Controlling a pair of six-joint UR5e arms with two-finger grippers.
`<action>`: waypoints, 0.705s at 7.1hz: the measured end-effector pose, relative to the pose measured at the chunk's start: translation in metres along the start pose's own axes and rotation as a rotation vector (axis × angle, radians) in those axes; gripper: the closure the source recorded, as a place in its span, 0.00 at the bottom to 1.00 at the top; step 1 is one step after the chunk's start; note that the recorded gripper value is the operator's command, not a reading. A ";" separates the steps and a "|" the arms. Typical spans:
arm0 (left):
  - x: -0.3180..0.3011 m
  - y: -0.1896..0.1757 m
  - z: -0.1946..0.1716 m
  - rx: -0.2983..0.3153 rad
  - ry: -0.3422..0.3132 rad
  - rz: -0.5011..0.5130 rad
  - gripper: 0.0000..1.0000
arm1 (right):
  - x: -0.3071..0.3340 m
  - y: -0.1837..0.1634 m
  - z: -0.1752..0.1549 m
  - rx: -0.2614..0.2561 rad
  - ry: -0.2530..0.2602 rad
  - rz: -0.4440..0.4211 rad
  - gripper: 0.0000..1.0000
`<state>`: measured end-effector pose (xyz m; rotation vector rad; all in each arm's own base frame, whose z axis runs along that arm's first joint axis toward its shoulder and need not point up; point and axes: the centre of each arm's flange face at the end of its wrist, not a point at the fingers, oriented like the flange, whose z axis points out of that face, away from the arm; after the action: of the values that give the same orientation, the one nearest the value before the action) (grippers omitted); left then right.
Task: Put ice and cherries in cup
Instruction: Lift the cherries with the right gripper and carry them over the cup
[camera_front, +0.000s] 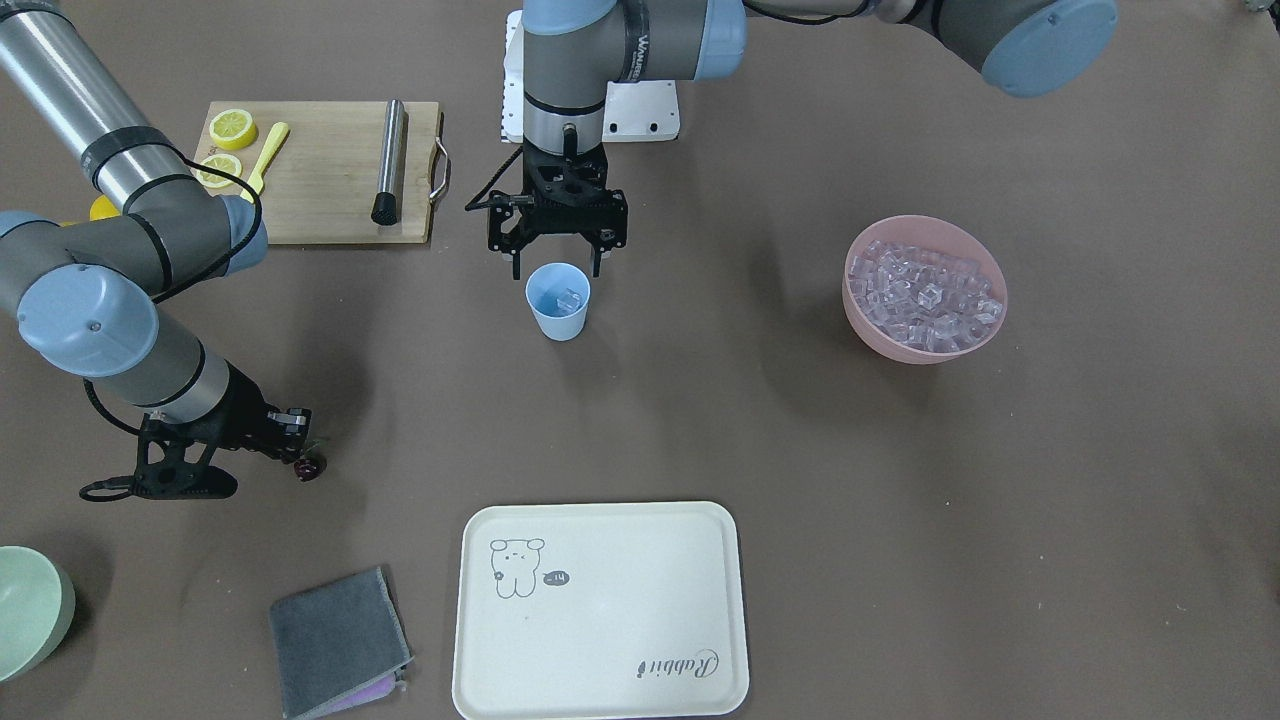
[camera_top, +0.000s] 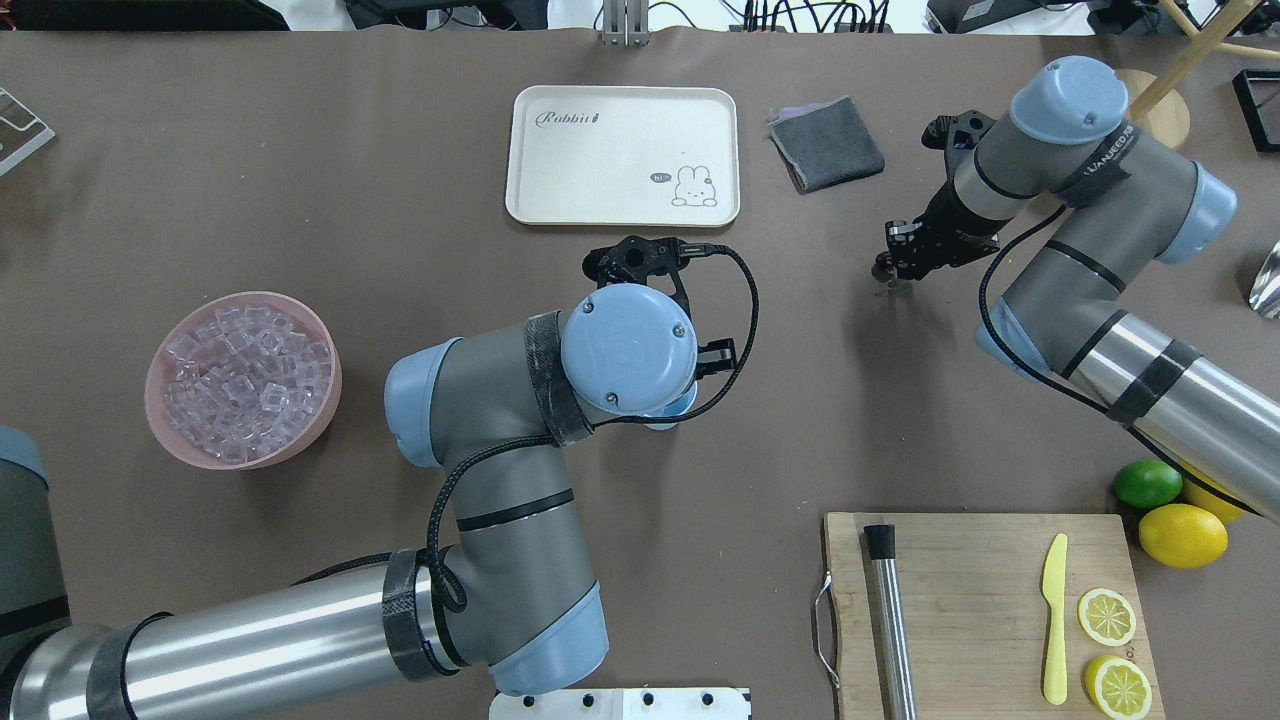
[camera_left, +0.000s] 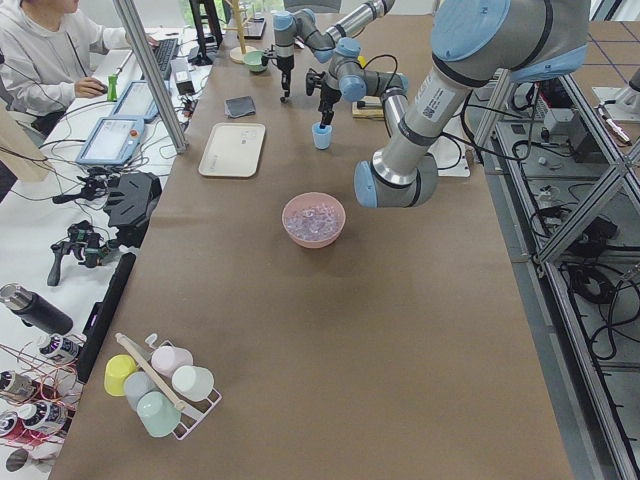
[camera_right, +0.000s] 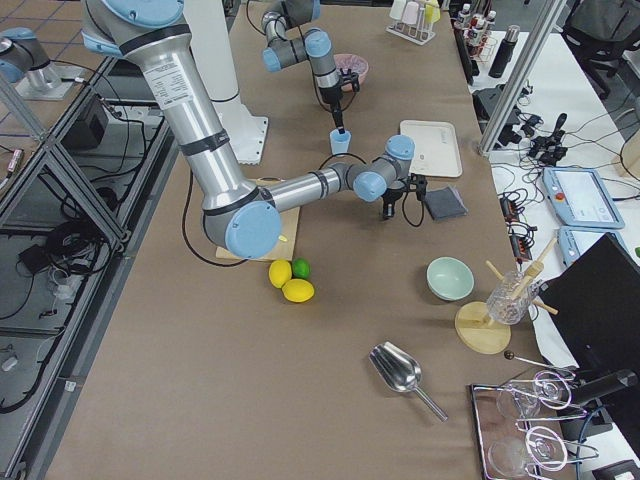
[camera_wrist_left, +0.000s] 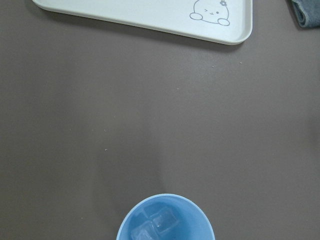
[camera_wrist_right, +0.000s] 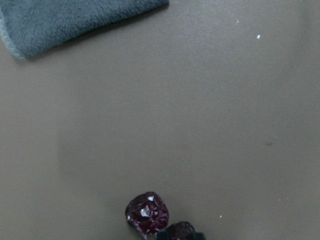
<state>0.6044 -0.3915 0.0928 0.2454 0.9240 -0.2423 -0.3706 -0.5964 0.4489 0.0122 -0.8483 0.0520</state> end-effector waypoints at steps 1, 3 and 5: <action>0.000 0.000 0.000 0.000 0.000 0.000 0.06 | 0.001 -0.005 -0.009 0.001 -0.016 0.003 1.00; 0.000 -0.001 0.000 0.001 0.000 -0.001 0.07 | -0.012 -0.006 -0.042 0.004 -0.081 -0.011 1.00; -0.022 -0.001 -0.010 0.006 0.014 0.001 0.08 | -0.045 0.010 -0.083 0.023 -0.139 -0.030 1.00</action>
<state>0.5841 -0.3872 0.1046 0.2530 0.9375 -0.2428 -0.3384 -0.5859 0.3601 0.0504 -0.9862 0.0324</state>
